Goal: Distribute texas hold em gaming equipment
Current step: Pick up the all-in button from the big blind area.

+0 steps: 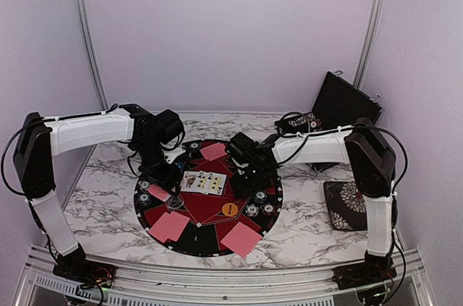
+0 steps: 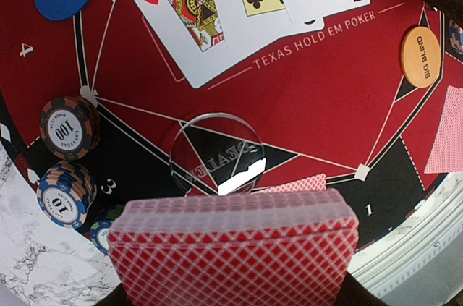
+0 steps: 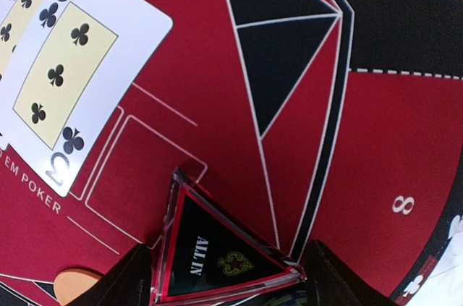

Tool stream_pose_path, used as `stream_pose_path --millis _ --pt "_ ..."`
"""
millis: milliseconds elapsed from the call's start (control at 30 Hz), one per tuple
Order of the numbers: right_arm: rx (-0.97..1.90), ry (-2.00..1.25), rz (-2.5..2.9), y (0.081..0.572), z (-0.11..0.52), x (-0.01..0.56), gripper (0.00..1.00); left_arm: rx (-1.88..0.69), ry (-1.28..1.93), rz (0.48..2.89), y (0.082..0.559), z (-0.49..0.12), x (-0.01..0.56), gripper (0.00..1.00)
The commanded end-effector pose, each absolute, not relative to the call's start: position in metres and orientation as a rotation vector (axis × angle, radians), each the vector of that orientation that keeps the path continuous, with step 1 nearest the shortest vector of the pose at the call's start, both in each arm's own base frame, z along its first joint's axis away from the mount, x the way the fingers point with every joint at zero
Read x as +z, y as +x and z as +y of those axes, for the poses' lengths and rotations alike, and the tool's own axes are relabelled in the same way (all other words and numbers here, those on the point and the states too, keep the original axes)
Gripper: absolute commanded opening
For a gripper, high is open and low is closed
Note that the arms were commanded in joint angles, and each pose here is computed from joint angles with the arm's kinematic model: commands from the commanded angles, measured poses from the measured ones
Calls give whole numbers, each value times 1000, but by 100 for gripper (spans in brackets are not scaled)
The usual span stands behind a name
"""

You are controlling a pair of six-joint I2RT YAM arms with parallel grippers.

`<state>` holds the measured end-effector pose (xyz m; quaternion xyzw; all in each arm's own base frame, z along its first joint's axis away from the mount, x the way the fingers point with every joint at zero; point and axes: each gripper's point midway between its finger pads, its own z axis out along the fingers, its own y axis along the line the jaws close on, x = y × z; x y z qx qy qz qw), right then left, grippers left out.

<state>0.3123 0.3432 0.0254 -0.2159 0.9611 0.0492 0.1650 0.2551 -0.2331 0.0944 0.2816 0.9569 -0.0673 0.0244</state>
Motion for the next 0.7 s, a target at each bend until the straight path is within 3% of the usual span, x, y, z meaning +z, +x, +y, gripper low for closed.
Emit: stream_pose_path --millis 0,667 --pt "155 -603 2744 315 347 32 70 -234 880 2944 253 -235 99 46" --pt "185 -663 2714 324 367 35 58 -231 875 2945 252 -233 98 46"
